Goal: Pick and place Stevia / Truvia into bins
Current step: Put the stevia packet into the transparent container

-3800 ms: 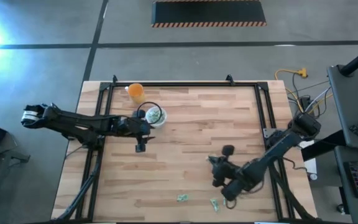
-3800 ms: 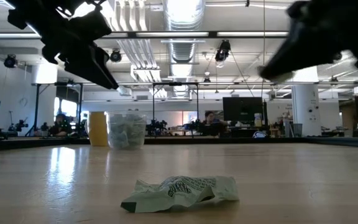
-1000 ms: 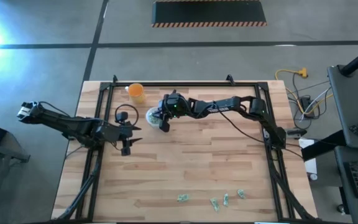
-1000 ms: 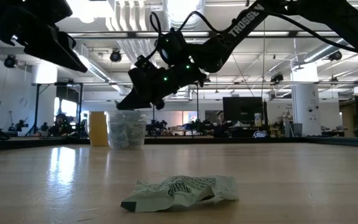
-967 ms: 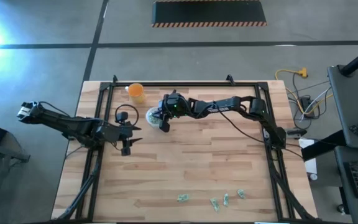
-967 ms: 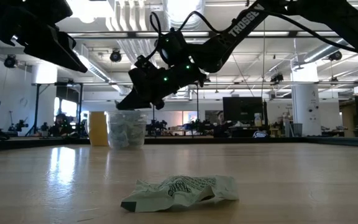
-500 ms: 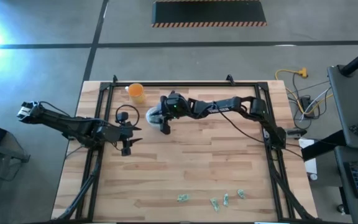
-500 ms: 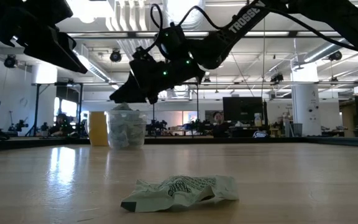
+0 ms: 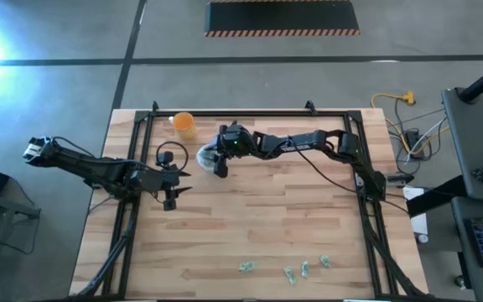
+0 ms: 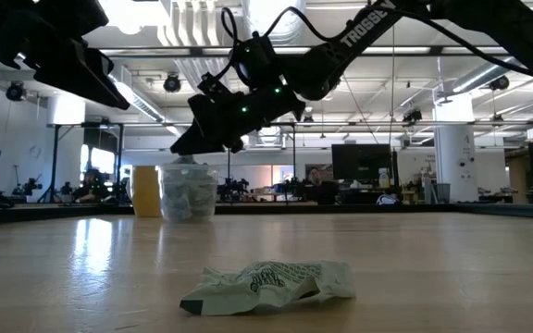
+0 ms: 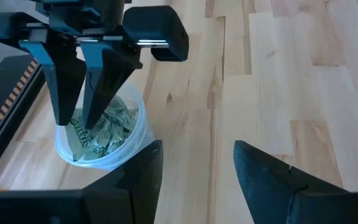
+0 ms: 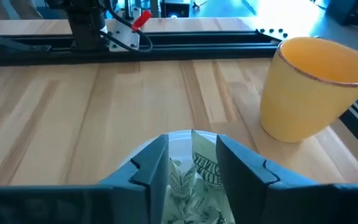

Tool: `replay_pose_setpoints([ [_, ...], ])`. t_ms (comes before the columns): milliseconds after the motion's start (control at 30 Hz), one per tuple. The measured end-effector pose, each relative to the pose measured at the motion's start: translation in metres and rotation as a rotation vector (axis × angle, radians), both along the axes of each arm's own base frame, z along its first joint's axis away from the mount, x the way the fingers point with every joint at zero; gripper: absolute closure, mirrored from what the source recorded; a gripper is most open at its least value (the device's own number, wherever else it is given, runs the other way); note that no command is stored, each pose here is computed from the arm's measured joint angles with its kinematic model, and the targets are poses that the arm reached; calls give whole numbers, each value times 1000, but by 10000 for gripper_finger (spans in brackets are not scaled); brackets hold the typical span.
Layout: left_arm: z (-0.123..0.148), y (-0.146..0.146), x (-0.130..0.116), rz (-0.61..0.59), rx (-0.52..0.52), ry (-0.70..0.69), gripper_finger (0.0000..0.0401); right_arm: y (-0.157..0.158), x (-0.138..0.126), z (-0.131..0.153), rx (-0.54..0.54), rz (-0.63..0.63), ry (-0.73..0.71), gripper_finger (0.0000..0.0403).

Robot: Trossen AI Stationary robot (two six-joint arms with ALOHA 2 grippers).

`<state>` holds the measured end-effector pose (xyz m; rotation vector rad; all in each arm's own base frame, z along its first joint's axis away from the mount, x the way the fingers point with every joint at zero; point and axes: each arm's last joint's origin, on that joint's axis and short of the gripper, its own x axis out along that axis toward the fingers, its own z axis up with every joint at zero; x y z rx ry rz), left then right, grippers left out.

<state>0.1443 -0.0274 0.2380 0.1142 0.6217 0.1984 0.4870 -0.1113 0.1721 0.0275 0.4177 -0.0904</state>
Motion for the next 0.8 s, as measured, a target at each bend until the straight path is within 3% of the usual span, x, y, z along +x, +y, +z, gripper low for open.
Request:
replay_pose_setpoints([
  [467,0,0,0,-6,-5,-1,221,-3,-5,-9,-2,-90,107,373],
  [800,0,0,0,-9,-7,1,221,0,-3,1,-13,-65,74,383],
])
